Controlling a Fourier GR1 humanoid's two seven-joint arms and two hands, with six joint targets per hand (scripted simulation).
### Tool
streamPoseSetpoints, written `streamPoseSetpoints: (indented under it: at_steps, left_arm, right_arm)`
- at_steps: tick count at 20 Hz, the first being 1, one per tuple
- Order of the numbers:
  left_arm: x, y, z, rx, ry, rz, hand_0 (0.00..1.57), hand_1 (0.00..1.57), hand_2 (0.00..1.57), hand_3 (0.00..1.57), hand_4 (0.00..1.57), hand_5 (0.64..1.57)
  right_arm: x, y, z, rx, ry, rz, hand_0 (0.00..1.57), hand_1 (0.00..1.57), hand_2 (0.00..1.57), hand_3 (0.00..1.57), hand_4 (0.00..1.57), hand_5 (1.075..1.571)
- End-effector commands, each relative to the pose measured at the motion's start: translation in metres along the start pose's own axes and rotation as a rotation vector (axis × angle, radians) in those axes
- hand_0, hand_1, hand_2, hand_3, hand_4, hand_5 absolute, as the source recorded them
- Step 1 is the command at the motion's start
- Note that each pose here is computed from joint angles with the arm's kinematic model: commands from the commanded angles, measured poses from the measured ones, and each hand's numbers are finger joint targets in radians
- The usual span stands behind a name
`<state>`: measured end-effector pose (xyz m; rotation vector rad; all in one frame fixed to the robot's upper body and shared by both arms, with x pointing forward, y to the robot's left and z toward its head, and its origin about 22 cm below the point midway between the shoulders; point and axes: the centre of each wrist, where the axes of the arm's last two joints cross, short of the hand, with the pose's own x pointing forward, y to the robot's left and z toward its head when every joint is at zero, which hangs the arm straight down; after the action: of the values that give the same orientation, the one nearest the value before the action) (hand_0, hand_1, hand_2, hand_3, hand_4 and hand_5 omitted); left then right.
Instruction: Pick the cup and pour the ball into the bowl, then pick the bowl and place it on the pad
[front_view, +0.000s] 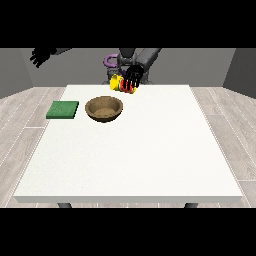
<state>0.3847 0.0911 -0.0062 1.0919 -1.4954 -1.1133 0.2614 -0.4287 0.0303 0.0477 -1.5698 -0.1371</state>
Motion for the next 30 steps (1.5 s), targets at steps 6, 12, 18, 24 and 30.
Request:
streamPoseSetpoints:
  at_steps: [6,12,18,24,30]
  left_arm:
    - [0.04,0.021,-0.021,0.04,-0.02,-0.47,1.47,1.47,1.57,1.57,1.1,1.57]
    - [0.077,0.032,-0.008,0.003,-0.077,-0.642,0.41,0.41,1.34,1.55,1.02,1.571]
    - [0.096,0.038,0.006,-0.062,-0.136,-0.697,0.0,0.0,1.14,1.57,1.12,1.571]
    - [0.065,0.067,-0.012,0.103,-0.068,-0.345,0.75,0.75,1.57,1.54,1.11,1.556]
    - [0.022,0.124,-0.026,0.138,0.029,0.339,0.64,0.64,0.94,0.67,1.28,1.545]
  right_arm:
    - [0.0,0.025,-0.023,0.029,0.025,0.006,0.0,0.0,0.0,0.25,0.7,1.556]
    - [-0.015,0.035,-0.033,0.07,0.039,-0.002,0.0,0.0,0.0,0.33,0.69,1.553]
    - [-0.011,0.049,-0.043,0.064,0.024,-0.005,0.0,0.0,0.0,0.17,0.71,1.55]
    - [-0.018,0.034,-0.032,-0.045,-0.001,0.001,0.0,0.0,0.0,0.05,0.71,1.548]
    - [-0.023,0.018,-0.021,-0.165,0.041,0.002,0.0,0.0,0.0,0.13,0.78,1.559]
